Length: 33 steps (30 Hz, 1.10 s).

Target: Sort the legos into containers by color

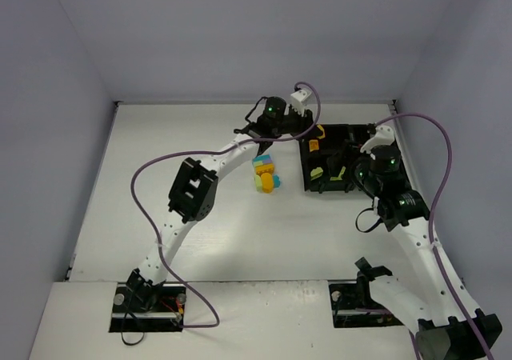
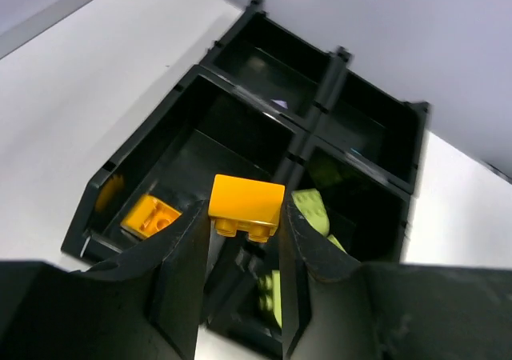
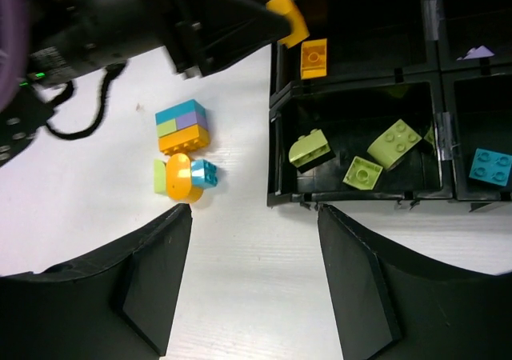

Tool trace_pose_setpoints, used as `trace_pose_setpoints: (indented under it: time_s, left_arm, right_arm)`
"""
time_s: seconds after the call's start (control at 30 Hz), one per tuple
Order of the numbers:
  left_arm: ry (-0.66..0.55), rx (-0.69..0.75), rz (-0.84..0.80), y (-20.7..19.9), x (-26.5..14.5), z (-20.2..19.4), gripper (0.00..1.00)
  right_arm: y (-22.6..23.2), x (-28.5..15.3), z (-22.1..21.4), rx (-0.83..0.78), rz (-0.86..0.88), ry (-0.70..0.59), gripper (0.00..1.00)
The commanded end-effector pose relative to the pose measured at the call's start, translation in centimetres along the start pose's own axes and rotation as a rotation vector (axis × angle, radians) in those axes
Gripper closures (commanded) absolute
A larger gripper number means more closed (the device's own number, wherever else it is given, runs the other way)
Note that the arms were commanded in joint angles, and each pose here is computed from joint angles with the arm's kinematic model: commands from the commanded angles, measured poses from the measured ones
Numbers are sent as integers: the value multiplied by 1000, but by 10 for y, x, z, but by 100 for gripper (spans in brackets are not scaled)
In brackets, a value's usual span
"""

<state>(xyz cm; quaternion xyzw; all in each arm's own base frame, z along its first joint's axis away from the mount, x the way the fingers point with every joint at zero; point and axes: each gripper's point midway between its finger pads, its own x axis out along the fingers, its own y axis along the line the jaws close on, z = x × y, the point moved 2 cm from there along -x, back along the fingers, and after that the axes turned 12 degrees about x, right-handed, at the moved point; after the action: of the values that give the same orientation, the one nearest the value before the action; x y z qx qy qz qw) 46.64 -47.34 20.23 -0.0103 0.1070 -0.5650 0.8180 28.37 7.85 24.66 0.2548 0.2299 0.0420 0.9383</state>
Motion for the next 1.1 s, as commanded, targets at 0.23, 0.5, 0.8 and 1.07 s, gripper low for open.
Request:
trace_pose_setpoints:
  time_s: [0.23,0.5,0.8,1.07]
  left_arm:
    - [-200,-11,266,34,30,51,49]
    - [-197,-42,362,34,-2,79,35]
    - [-36,-148,684,55,-136,54,35]
    - [149,-121,605,26,-236,16,35]
  right_arm:
    - [12,-6,-9,-2,103,37,37]
    - [8,4,-17,-52,95,84,35]
    - [22,40,-26,-146,141,198,38]
    - [70,84,-89,-362,336,448,39]
